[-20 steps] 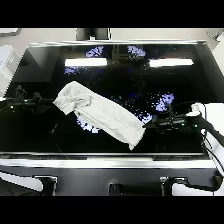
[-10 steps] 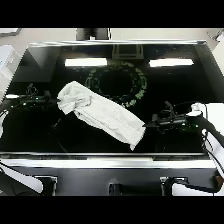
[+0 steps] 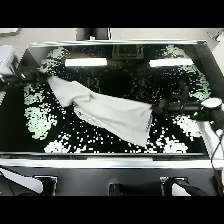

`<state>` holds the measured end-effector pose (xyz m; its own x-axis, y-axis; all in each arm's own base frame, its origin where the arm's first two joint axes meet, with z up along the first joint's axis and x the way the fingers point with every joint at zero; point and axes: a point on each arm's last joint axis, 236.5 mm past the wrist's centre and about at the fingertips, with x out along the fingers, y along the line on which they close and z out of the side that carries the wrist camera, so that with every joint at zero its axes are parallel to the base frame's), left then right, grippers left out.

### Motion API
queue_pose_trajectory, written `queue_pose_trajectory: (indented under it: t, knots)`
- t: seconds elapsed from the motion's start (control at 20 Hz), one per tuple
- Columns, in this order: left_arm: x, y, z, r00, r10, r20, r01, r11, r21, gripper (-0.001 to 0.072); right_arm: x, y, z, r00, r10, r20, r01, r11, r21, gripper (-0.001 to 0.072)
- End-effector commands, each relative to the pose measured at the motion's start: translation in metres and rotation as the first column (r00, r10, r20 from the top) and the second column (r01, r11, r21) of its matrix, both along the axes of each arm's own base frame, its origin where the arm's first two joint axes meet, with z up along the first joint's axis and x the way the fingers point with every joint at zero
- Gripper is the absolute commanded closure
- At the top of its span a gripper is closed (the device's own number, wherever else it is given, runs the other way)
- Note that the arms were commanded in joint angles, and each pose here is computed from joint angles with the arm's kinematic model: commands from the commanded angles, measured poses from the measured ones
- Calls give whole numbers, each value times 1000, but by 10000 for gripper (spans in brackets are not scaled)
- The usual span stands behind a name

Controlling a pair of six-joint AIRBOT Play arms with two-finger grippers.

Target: Fold the clothes and pants, and hang the long-sleeved shirts on hangers.

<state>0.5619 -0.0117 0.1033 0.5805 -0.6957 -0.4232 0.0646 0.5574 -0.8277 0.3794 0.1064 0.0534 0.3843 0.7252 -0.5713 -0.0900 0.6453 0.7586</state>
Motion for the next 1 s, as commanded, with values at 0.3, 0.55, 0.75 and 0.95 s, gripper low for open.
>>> queue_pose_trajectory:
  t: [0.3, 0.55, 0.75, 0.95]
  knots:
    - [-91, -19, 346, 773, 142, 619, -196, 981, 18, 692, 52, 19, 301, 719, 16, 694, 175, 963, -203, 676]
    - [-242, -31, 409, 690, 132, 712, -380, 903, 201, 693, -53, 35, 343, 739, 142, 659, 60, 960, -274, 676]
    - [-308, -32, 406, 704, 214, 677, -489, 837, 244, 693, -118, 31, 366, 765, 47, 642, 114, 972, -207, 676]
    - [-267, -17, 375, 784, 202, 586, -428, 861, 275, 693, -97, 22, 326, 873, -11, 488, 134, 967, -218, 676]
